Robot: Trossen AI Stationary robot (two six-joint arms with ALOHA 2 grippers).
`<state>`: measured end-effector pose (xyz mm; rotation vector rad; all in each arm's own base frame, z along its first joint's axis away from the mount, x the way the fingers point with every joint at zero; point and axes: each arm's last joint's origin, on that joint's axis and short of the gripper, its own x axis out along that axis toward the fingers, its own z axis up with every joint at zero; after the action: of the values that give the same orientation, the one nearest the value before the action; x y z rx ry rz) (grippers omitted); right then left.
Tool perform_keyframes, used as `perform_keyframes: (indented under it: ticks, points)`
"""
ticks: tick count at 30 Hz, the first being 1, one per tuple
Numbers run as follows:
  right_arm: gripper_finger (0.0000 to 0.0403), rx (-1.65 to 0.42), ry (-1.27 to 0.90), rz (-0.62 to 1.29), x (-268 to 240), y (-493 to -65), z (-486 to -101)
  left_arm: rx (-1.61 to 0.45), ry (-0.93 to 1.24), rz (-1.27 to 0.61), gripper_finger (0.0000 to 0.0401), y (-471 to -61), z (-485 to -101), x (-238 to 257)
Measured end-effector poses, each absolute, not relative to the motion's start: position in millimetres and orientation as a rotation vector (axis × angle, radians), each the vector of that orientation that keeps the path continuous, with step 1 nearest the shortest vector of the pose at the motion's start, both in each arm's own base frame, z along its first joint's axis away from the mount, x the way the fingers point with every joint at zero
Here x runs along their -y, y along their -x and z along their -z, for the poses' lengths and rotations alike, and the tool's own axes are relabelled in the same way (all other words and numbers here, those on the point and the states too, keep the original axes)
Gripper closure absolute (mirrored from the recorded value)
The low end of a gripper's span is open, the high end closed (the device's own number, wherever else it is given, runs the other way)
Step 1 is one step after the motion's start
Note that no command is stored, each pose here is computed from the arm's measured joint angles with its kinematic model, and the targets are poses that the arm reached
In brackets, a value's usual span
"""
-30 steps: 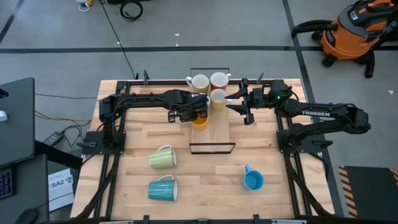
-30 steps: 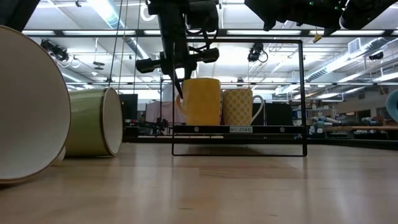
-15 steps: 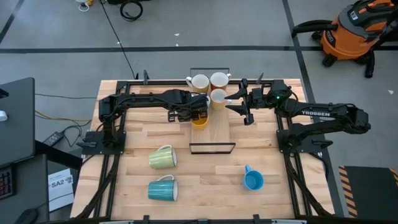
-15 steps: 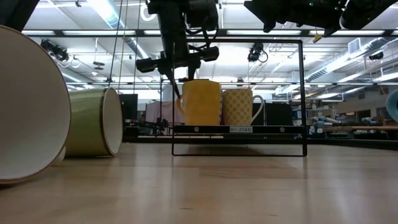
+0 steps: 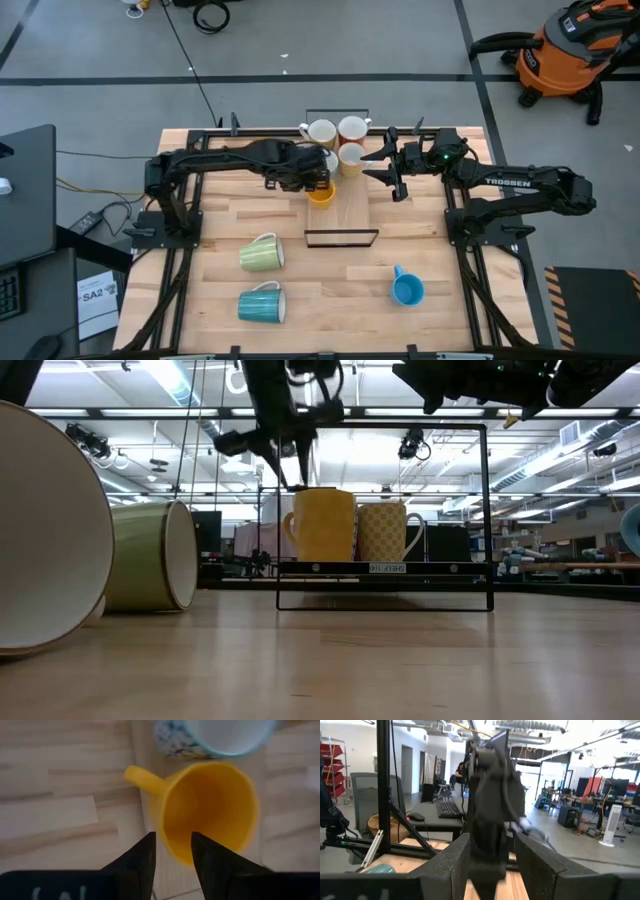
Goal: Place coffee mugs
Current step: Put the blue mug on the shelf
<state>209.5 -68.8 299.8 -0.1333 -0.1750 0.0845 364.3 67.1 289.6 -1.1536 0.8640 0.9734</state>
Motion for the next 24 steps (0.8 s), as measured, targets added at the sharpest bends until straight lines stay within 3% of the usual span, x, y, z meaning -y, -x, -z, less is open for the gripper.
perform_keyframes:
  ticks: [17,24]
  points:
    - [0.0242,0.076,0.063,-0.099,68.8,-210.9,-289.8,-0.924,0.270,-0.284,0.0271,-308.8,-372.0,-13.5]
    - [0.0242,0.162,-0.001,-0.143,63.5,-211.1,-299.3,-0.954,0.138,-0.202,0.0271,-271.1,-367.8,2.3]
